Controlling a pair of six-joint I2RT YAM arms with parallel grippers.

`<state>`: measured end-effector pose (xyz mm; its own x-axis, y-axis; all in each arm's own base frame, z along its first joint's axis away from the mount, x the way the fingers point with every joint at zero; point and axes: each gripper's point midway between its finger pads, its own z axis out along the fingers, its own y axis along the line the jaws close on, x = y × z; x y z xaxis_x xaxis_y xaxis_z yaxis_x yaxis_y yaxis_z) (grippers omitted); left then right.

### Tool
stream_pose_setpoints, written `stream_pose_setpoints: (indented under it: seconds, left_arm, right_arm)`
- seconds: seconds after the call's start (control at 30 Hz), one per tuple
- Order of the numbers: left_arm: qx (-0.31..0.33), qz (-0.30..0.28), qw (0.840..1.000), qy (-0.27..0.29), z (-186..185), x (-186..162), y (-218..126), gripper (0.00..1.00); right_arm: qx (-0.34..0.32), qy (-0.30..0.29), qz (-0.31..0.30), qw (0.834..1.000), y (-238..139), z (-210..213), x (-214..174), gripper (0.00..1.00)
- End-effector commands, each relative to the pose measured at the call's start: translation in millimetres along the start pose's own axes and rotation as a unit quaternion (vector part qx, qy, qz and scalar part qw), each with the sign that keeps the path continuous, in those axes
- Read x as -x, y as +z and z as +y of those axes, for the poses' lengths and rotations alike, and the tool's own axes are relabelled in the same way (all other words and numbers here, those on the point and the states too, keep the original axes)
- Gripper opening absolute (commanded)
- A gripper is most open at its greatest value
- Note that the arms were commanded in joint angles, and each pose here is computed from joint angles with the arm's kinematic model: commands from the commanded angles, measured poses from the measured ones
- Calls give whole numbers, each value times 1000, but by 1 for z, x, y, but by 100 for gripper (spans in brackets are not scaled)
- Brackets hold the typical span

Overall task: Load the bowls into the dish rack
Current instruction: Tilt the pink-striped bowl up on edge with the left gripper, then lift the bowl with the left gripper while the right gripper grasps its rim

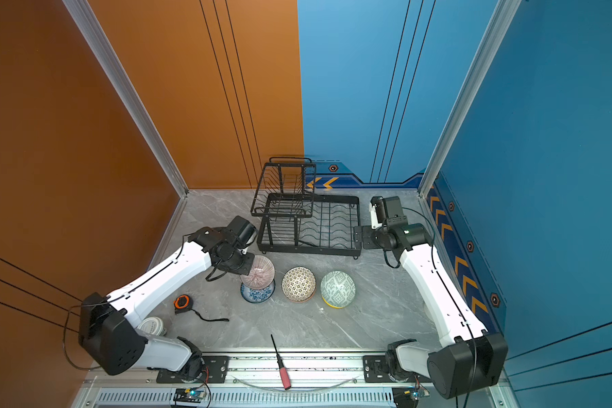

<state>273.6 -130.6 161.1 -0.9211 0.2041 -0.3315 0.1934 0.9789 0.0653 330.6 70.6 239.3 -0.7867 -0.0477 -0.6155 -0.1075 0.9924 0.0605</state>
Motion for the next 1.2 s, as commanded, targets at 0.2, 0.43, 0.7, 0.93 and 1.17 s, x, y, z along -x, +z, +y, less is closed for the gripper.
stream_pose_setpoints:
  seconds: [0.2,0.43,0.7,0.93,1.17]
  left_arm:
    - [-45,-111,993,20,-30,31,-57,0]
    - [-91,-157,983,26,-61,44,-75,0]
    - [-120,-172,977,42,-89,49,-80,0]
    - [-147,-173,973,49,-109,53,-78,0]
    - [-180,-173,967,46,-128,57,-71,0]
  right_arm:
    - [51,-27,-20,998,-32,36,7,100]
    - [87,-46,-40,994,-53,72,9,100]
    - [127,-58,-43,989,-63,114,7,100]
    - [155,-65,-38,985,-60,143,4,100]
    - [191,-55,-34,979,-56,165,3,100]
